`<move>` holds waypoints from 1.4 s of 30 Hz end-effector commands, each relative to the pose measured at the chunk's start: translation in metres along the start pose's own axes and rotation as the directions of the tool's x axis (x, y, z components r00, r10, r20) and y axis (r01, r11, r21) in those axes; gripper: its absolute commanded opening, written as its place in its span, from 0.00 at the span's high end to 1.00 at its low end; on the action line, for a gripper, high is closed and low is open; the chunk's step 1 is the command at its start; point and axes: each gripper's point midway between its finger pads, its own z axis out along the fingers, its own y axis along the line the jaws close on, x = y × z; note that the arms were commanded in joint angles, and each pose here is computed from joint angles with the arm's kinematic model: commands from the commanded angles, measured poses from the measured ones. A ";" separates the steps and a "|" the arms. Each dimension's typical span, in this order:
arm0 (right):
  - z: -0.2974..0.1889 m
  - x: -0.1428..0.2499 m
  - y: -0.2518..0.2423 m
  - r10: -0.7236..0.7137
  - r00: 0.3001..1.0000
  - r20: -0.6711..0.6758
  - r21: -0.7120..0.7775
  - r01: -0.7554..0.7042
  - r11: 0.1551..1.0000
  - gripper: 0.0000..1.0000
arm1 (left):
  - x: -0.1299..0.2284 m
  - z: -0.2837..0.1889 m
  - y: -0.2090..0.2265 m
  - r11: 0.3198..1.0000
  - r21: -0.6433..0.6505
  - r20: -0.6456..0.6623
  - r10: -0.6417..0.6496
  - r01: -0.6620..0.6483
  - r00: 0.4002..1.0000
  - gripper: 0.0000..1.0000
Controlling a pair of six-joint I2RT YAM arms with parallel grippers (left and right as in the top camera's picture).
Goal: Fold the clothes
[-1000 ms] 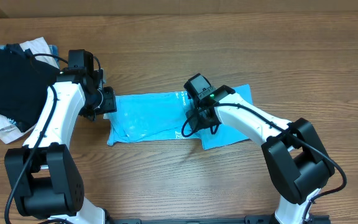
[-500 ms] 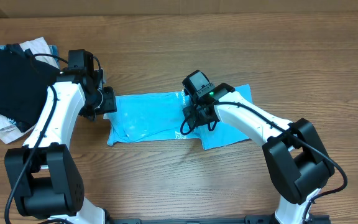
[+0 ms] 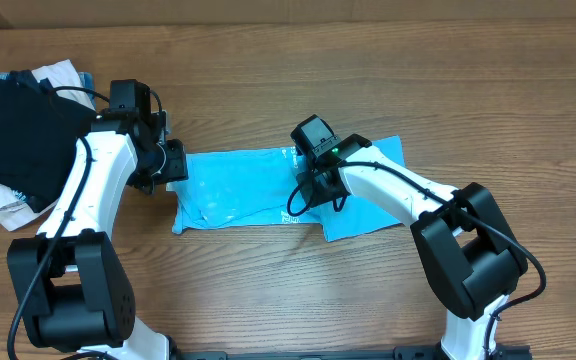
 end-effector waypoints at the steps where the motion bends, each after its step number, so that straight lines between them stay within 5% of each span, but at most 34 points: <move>1: 0.006 0.001 0.003 0.011 1.000 -0.022 -0.011 -0.011 1.000 0.67 | -0.007 -0.010 -0.003 1.000 0.020 0.031 0.001 -0.002 1.000 0.47; 5: 0.004 0.002 0.003 0.011 1.000 -0.022 -0.006 -0.011 1.000 0.82 | -0.007 -0.010 -0.003 1.000 0.020 0.031 0.001 -0.002 1.000 0.47; 14: -0.025 -0.015 -0.008 0.011 0.997 0.076 0.052 -0.015 0.999 0.94 | -0.008 -0.010 -0.003 1.000 0.020 0.031 0.001 -0.002 1.000 0.47; 26: -0.057 -0.045 -0.011 0.027 0.980 0.198 0.029 -0.033 0.999 0.94 | -0.007 -0.010 -0.003 1.000 0.021 0.030 0.001 -0.002 1.000 0.47; 42: -0.054 -0.031 -0.015 0.028 0.990 0.142 0.042 -0.034 0.999 0.91 | -0.007 -0.010 -0.003 1.000 0.021 0.030 0.001 -0.002 1.000 0.47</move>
